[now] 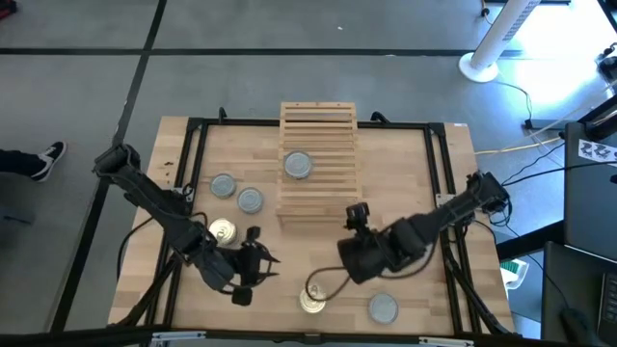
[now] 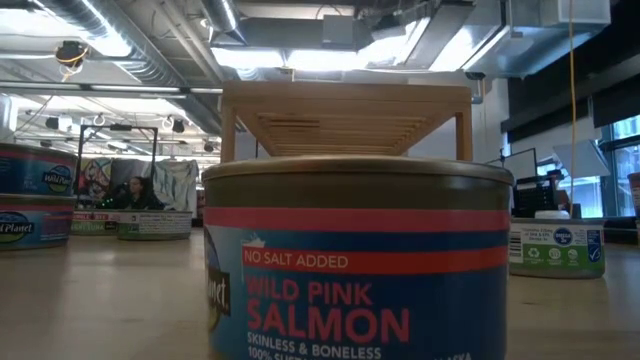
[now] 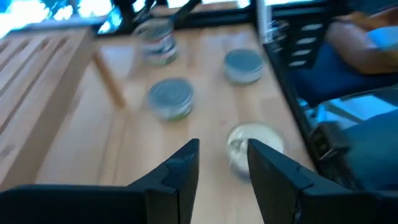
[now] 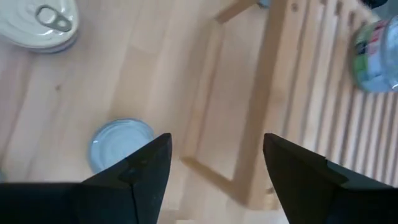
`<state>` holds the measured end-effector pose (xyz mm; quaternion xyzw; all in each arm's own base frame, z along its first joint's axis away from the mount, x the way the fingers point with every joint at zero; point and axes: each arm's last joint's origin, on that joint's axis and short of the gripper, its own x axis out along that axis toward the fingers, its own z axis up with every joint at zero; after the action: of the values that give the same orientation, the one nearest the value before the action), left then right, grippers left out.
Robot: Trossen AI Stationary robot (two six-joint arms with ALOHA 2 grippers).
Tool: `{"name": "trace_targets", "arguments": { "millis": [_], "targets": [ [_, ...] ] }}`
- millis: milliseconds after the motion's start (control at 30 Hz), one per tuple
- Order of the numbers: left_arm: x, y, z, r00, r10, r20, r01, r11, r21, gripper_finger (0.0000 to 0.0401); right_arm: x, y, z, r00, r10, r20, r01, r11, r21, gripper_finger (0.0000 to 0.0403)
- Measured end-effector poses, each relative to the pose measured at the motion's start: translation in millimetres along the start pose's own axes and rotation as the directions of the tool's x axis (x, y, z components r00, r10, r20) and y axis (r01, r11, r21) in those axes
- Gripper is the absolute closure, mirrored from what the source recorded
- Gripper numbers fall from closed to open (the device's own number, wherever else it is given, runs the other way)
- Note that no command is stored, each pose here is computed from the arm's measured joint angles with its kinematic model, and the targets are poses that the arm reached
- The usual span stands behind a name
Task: Stack canned seafood by type on shelf
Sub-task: Put the blue tuna can on the shelf
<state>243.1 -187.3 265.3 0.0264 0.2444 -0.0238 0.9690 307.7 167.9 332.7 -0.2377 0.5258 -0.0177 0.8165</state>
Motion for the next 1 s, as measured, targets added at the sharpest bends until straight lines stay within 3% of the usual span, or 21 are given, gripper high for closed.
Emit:
{"name": "trace_targets", "arguments": {
  "millis": [233, 533, 667, 1000],
  "targets": [
    [25.8, -21.6, 0.5, 0.984, -0.151, 0.099, 0.142, 0.986, 0.093, 0.0271, 11.6, 38.8, -8.7, 0.999, 0.033, 0.027, -0.035, 0.997, 0.073, 0.015],
    [62.6, -43.2, -22.8, 0.96, -0.266, 0.084, 0.252, 0.956, 0.15, 0.0271, 23.1, 80.8, -2.5, 0.947, 0.24, 0.213, -0.265, 0.959, 0.099, 0.015],
    [75.5, -49.6, -33.4, 0.954, -0.289, 0.077, 0.273, 0.946, 0.175, 0.0271, 26.9, 89.9, 0.6, 0.914, 0.292, 0.281, -0.33, 0.939, 0.096, 0.015],
    [100.2, -60.1, -53.5, 0.961, -0.276, 0.005, 0.261, 0.914, 0.312, 0.0271, 52.8, 103.5, -12.1, 0.907, 0.3, 0.294, -0.327, 0.944, 0.044, 0.015]
  ]
}}
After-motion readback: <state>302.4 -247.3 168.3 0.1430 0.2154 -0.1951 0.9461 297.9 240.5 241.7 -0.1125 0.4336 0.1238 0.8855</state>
